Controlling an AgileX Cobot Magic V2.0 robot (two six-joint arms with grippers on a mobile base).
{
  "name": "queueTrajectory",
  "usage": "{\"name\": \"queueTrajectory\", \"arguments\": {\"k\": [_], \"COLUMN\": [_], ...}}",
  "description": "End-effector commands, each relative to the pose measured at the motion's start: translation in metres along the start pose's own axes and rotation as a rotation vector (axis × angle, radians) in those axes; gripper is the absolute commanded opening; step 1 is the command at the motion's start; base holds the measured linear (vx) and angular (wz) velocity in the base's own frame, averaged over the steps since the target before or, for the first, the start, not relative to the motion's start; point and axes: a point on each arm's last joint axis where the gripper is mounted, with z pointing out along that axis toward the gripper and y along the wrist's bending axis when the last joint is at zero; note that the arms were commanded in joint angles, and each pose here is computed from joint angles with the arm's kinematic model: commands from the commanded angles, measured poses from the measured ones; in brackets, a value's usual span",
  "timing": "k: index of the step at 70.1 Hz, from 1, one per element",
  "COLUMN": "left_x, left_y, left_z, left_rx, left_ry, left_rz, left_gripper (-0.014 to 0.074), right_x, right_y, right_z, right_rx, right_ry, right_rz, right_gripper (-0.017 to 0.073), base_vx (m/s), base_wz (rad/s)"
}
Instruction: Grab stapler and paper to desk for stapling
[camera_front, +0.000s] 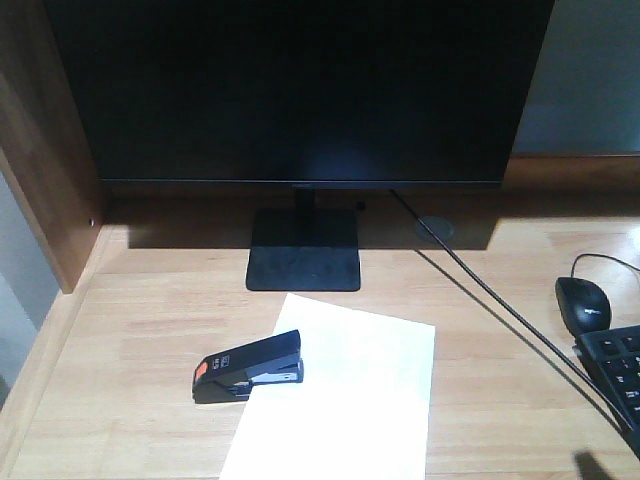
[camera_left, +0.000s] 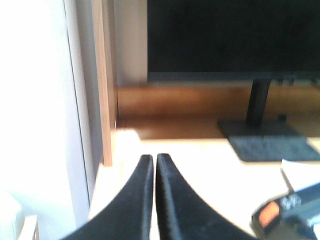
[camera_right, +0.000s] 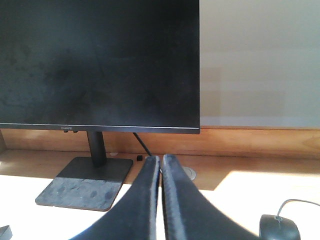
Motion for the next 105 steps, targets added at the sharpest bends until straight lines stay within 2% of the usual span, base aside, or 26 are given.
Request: {"name": "queueTrajectory", "arguments": {"k": [1, 17, 35, 105], "left_x": [-0.0035, -0.0002, -0.0026, -0.0031], "left_y": [0.0007, 0.0006, 0.0038, 0.0038], "left_z": [-0.0004, -0.0003, -0.0005, -0.0005], "left_rx": [-0.005, -0.006, -0.062, -0.062], "left_ry": [-0.09, -0.049, -0.076, -0.079], "left_rz": [-0.029, -0.027, -0.031, -0.031], "left_gripper": [-0.0006, -0.0006, -0.0006, -0.0006], "right_x": [-0.0091, -0.009, -0.009, -0.009], "right_y": [0.0006, 0.0006, 0.0006, 0.0005], "right_z": [0.0002, 0.0003, 0.0003, 0.0003], "right_rx": [-0.002, -0.002, -0.002, -0.001], "right_ry": [-0.022, -0.021, -0.021, -0.021], "right_rz": [-0.022, -0.022, -0.023, -0.023], "right_gripper": [-0.0007, -0.0007, -0.0007, -0.0007], "base_vx": [0.0, 0.0, 0.0, 0.0], "base_wz": [0.0, 0.0, 0.0, 0.0]}}
